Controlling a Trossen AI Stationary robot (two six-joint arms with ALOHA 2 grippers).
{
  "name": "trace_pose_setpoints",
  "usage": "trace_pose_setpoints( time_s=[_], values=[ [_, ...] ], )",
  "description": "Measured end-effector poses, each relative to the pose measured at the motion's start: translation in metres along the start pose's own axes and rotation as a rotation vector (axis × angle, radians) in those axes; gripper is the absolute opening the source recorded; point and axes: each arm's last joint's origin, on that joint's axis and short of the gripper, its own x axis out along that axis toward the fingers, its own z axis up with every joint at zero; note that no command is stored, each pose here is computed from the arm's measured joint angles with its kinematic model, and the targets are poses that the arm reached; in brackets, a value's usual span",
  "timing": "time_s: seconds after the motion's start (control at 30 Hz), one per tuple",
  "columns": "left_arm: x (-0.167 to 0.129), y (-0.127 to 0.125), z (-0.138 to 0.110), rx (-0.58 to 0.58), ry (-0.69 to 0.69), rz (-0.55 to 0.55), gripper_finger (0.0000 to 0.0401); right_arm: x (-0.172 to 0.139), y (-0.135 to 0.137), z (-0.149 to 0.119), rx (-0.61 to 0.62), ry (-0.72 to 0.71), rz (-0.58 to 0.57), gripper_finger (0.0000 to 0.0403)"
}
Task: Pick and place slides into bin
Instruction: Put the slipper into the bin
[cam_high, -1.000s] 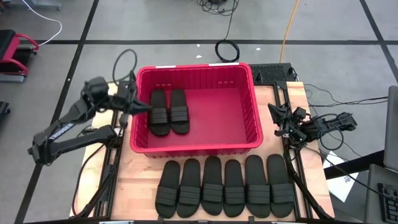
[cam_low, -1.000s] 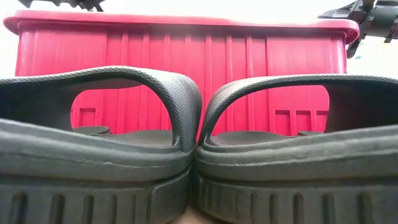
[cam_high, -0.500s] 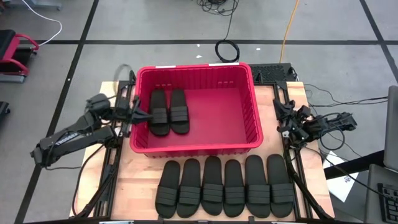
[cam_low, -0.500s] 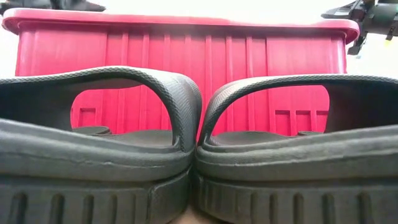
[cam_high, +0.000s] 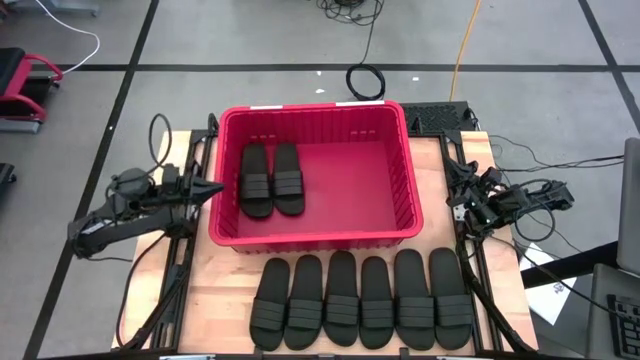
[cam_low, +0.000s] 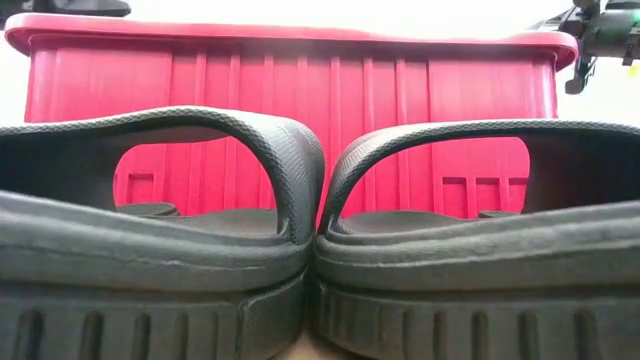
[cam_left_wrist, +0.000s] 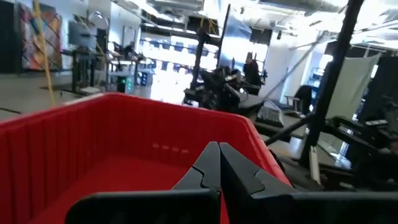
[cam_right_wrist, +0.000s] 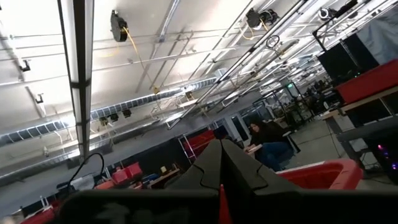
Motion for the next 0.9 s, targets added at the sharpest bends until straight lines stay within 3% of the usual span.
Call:
trace_pose_setpoints(
  time_s=[0.27, 0.37, 0.5, 0.63, 0.73, 0.9],
  values=[
    [0.016, -0.001, 0.000, -0.066, 0.062, 0.003, 0.0000, 0.000, -0.001, 0.000, -0.010, 0.009, -0.051, 0.0000],
    [0.025, -0.006, 0.009, -0.022, -0.021, -0.026, 0.0000, 0.000, -0.002, 0.000, -0.024, 0.009, -0.051, 0.0000],
    [0.033, -0.011, 0.003, 0.039, 0.039, -0.020, 0.0000, 0.000, -0.001, 0.000, -0.026, 0.010, -0.051, 0.0000],
    [0.025, -0.011, -0.001, 0.116, 0.062, 0.039, 0.0000, 0.000, -0.001, 0.000, -0.026, 0.010, -0.049, 0.0000],
    [0.011, -0.011, -0.001, 0.105, 0.042, 0.017, 0.0000, 0.000, -0.001, 0.000, -0.025, 0.009, -0.047, 0.0000],
    [-0.001, -0.008, -0.012, 0.055, 0.127, 0.009, 0.0000, 0.000, -0.001, 0.000, -0.022, 0.007, -0.043, 0.0000]
  ],
)
